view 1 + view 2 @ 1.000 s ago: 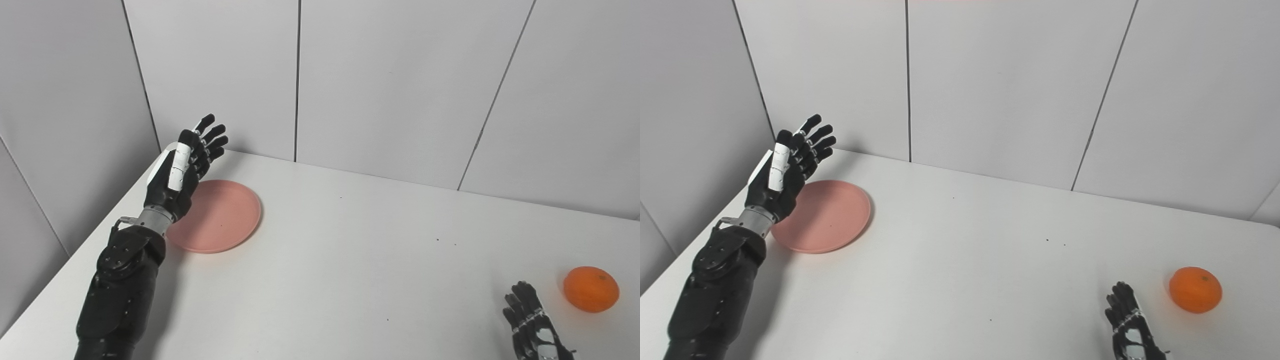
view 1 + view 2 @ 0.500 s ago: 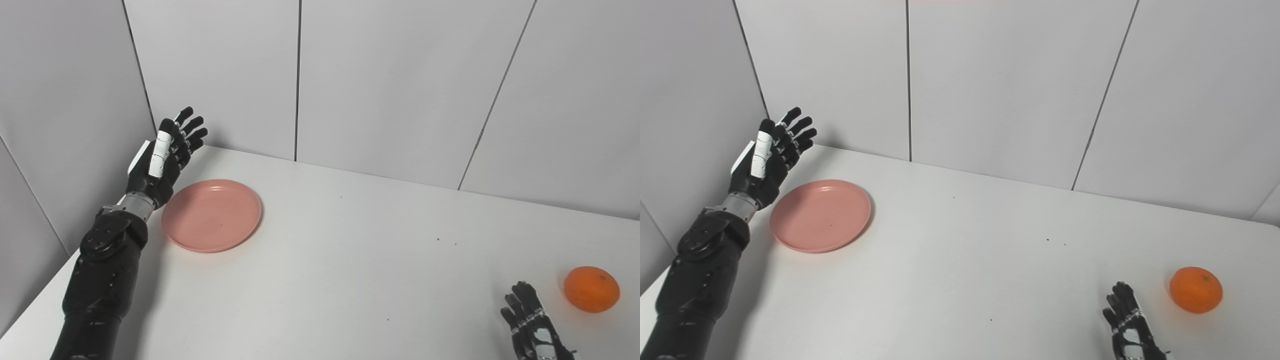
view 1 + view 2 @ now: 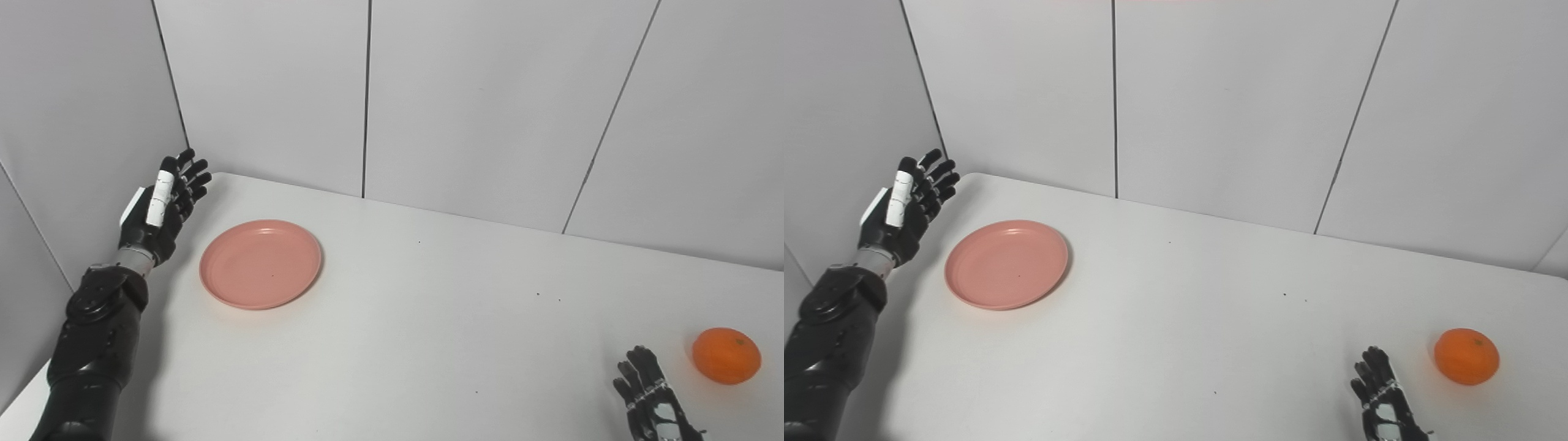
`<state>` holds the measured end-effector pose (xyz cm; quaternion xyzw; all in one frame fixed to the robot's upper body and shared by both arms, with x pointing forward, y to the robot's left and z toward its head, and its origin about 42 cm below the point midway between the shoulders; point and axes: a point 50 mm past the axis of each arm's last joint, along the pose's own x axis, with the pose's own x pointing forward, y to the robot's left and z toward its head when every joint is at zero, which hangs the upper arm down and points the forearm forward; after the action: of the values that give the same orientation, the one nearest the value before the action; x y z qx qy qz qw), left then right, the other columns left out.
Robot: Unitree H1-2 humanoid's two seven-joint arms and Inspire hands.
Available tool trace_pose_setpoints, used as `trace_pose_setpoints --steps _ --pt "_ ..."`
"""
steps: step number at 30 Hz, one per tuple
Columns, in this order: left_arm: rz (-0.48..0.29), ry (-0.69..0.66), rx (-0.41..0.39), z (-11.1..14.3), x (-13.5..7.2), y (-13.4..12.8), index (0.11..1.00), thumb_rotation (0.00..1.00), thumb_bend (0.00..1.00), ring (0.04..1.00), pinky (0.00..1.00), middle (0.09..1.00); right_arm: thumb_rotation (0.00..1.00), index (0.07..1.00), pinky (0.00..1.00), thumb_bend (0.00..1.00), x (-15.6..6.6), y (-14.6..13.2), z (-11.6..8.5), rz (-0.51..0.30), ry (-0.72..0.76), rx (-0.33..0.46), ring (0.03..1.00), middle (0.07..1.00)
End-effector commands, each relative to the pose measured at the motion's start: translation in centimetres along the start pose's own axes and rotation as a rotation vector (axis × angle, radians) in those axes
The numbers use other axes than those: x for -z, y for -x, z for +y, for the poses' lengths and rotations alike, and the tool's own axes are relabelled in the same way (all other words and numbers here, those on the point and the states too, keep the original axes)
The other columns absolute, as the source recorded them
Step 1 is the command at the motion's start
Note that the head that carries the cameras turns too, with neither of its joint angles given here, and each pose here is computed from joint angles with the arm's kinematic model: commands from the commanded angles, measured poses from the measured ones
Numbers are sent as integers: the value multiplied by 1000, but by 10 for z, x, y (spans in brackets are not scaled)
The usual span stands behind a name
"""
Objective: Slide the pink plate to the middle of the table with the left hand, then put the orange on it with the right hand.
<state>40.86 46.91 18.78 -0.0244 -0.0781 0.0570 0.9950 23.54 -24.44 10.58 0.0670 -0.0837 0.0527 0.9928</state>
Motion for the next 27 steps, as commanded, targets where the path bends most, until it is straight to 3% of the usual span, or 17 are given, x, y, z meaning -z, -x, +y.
trace_pose_setpoints --steps 1,6,9,16,27 --pt "-158 -40 2 15 -49 -20 940 858 1000 947 999 942 831 923 963 748 46 24 -14 178 -23 34 955 952" --pt "-128 -63 -37 20 -36 -16 935 872 1000 923 962 906 837 926 963 752 46 24 -14 181 -14 32 951 950" --pt "-101 -77 -28 21 -24 -13 943 897 985 899 889 897 836 923 955 759 45 23 -13 178 -11 29 949 948" --pt "-67 -65 -9 12 -4 -12 930 865 1000 872 859 878 833 928 962 755 44 23 -11 178 -11 30 956 954" --pt "-24 -56 35 5 20 -15 946 918 975 913 964 905 820 920 954 764 42 24 -10 170 -13 27 945 945"
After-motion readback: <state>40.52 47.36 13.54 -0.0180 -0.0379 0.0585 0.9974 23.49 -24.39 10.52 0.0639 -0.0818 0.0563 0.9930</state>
